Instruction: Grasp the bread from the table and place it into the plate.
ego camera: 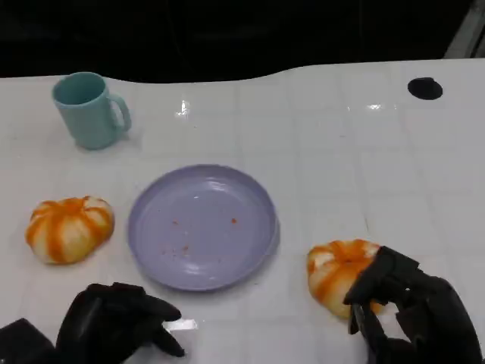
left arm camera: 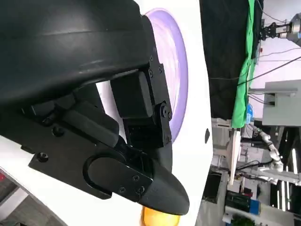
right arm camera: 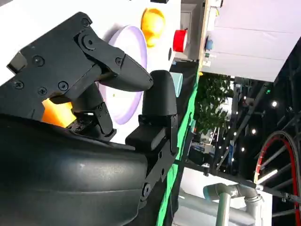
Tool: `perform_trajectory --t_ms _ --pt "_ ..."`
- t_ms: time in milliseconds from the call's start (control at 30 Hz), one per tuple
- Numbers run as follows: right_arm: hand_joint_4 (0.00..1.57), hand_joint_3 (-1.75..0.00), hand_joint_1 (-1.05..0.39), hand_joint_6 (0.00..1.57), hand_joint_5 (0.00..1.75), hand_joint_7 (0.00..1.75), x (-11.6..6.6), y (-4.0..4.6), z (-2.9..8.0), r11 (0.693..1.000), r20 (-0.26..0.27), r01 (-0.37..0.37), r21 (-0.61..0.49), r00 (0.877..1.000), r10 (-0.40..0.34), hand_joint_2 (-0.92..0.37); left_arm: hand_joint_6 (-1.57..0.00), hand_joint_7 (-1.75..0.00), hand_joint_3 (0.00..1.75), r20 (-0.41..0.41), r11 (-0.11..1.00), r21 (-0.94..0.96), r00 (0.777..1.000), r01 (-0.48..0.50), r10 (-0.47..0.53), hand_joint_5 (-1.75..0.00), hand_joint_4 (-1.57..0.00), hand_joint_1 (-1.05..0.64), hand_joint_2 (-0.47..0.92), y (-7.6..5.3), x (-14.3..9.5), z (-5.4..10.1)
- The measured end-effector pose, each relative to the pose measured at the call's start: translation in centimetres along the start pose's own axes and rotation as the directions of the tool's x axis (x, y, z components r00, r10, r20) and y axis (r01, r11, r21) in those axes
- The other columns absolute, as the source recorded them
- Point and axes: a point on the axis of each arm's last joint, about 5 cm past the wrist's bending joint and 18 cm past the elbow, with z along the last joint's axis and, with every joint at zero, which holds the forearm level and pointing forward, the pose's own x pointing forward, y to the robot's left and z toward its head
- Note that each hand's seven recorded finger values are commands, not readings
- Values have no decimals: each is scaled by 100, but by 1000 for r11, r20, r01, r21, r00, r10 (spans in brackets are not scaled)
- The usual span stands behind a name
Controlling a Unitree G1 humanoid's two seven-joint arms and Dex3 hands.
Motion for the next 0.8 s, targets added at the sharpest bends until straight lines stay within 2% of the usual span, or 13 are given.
perform_trajectory --t_ms 100,200,300,400,500,533,667,800 --pt "80 -116 -30 73 175 153 0 0 0 1000 0 0 0 1000 0 -46 -157 -18 0 0 1000 0 1000 0 0 -59 -152 -105 86 0 0 0" --pt "73 -112 -30 71 174 143 4 -5 4 1000 9 -7 3 1000 7 -49 -157 -18 0 -1 1000 -1 1000 0 0 -59 -152 -105 86 -1 1 0" --pt "67 -93 -33 68 164 127 28 -32 23 999 32 -26 -22 999 27 -60 -157 -18 0 -1 1000 -2 1000 1 -1 -58 -152 -105 86 -3 2 -1" --pt "59 -43 -39 66 147 104 47 -104 55 992 37 -53 -111 998 58 -86 -157 -18 0 0 1000 -2 1000 2 -2 -58 -152 -105 87 -7 3 -2" --pt "52 -32 -43 58 132 93 58 -182 103 976 45 -75 -207 995 86 -91 -157 -18 0 -1 1000 -3 1000 3 -3 -59 -152 -105 86 -11 5 -4" --pt "45 -31 -46 49 124 87 70 -198 123 969 50 -83 -231 994 97 -92 -157 -18 0 -1 1000 -3 1000 2 -2 -59 -152 -105 86 -12 5 -4" --pt "37 -28 -54 36 100 75 124 -245 222 928 61 -125 -351 986 155 -92 -157 -19 0 -1 1000 -3 1000 5 -5 -59 -152 -105 86 -21 10 -7" --pt "26 -23 -58 28 80 58 171 -305 337 850 32 -167 -500 977 210 -92 -157 -19 0 -1 1000 -2 1000 5 -5 -59 -152 -105 86 -23 13 -7"
